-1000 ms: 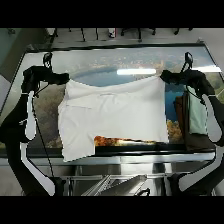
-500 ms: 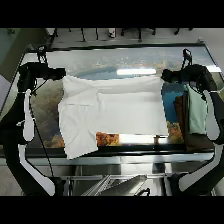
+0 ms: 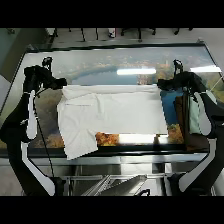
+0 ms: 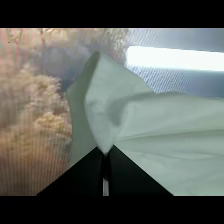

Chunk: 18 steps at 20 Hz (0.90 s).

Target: Fold the shirts.

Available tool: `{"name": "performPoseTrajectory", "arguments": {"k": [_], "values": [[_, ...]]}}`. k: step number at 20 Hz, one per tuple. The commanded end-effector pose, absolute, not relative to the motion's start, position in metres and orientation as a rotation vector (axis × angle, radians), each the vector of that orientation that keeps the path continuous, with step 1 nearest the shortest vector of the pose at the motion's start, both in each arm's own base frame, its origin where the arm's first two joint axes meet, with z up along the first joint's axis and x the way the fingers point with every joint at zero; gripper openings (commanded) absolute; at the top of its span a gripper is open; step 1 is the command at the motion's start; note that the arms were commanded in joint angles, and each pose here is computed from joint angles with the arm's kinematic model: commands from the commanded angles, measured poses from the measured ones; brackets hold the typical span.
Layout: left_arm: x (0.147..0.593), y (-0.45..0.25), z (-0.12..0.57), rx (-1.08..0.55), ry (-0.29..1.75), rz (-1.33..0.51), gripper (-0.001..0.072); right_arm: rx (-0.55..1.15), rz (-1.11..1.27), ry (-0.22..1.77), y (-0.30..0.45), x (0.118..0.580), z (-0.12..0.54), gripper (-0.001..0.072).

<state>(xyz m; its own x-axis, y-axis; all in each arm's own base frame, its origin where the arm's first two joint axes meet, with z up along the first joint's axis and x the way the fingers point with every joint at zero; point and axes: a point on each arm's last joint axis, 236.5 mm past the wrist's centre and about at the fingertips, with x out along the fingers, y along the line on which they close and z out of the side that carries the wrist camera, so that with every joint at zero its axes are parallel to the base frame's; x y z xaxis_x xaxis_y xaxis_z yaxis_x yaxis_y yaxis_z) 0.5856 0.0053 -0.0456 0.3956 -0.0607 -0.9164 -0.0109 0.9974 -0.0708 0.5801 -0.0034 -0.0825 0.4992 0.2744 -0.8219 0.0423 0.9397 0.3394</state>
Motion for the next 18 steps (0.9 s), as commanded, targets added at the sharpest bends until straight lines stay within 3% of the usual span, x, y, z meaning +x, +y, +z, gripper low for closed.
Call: {"name": "performPoseTrajectory", "arguments": {"k": [1, 17, 18], "values": [[0.581, 0.006, -0.054, -0.076, 1.196, -0.013, 0.0013, 0.305, 0.128, 1.039, -0.007, 0.583, -0.09, 0.0012], [0.561, -0.001, -0.097, -0.104, 1.329, -0.027, 0.0014, 0.31, 0.156, 1.11, 0.003, 0.57, -0.103, 0.0016], [0.561, -0.006, -0.094, -0.126, 1.324, -0.041, 0.0051, 0.311, 0.161, 1.119, 0.004, 0.568, -0.103, 0.0033]]}}
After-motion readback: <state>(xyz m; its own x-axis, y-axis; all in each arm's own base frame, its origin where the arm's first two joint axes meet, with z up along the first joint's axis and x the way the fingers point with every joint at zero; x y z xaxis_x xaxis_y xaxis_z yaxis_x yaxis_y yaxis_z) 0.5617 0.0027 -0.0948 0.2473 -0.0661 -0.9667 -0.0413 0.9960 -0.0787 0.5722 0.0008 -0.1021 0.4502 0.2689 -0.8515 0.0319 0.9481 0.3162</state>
